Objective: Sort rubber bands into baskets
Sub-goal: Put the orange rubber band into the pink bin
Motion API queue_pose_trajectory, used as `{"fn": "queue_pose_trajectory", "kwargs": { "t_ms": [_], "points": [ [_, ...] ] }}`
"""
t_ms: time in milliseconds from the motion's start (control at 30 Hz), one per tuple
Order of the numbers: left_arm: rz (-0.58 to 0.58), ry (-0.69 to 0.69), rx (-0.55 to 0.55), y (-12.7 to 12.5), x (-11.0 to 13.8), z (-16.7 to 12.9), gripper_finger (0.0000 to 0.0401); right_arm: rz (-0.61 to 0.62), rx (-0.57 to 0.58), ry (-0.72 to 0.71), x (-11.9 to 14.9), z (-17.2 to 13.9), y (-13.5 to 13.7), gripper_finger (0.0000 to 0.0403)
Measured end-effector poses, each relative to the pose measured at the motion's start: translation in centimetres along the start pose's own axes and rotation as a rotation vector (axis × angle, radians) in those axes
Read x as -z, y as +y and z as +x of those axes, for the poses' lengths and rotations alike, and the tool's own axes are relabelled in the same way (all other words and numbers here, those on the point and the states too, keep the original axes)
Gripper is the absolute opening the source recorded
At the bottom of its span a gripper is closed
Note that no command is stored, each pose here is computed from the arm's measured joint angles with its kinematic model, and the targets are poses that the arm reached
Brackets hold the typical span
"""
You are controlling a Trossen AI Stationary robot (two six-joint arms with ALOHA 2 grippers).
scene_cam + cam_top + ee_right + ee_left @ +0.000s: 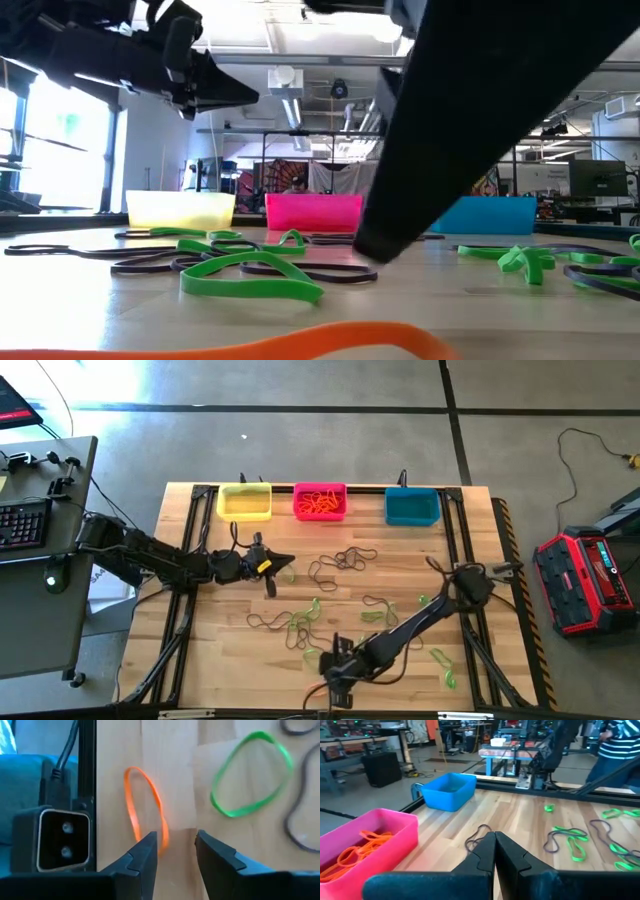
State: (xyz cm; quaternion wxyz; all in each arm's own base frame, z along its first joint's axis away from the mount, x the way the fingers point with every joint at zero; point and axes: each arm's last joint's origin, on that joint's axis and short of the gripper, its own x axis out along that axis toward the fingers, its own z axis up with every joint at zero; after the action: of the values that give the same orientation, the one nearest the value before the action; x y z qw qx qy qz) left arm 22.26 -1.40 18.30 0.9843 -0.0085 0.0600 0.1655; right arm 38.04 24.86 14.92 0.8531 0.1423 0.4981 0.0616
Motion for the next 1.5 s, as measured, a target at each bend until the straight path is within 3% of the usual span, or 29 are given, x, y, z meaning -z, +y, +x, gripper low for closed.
{"fn": "queue_pose_trajectory", "kwargs": {
  "t_ms": [333,433,600,767,1200,1500],
  "points": [
    [-0.009,0.0,-0.036,0.0,0.0,-0.1,0.0,-0.049,0.053,0.057,0.3,2.8,0.5,0.0119],
    [0.0,0.008,-0.051,0.0,0.1,-0.1,0.0,-0.074,0.056,0.061,0.3,2.7,0.5,0.0093],
    [0.004,0.024,-0.052,0.0,0.3,-0.1,0.0,-0.115,0.07,0.079,0.3,2.6,0.2,0.001],
    [0.011,0.026,-0.038,-0.3,0.3,-0.2,0.0,-0.134,0.084,0.105,-0.5,2.3,-0.2,0.0007],
    [0.0,0.024,-0.013,-0.9,0.3,-0.5,0.0,-0.263,0.371,0.131,-6.6,-3.0,-2.1,0.0],
    [-0.021,0.042,-0.033,-0.5,0.5,-0.3,0.0,-0.295,0.509,0.18,-10.5,-5.5,-7.5,0.0]
  ]
}}
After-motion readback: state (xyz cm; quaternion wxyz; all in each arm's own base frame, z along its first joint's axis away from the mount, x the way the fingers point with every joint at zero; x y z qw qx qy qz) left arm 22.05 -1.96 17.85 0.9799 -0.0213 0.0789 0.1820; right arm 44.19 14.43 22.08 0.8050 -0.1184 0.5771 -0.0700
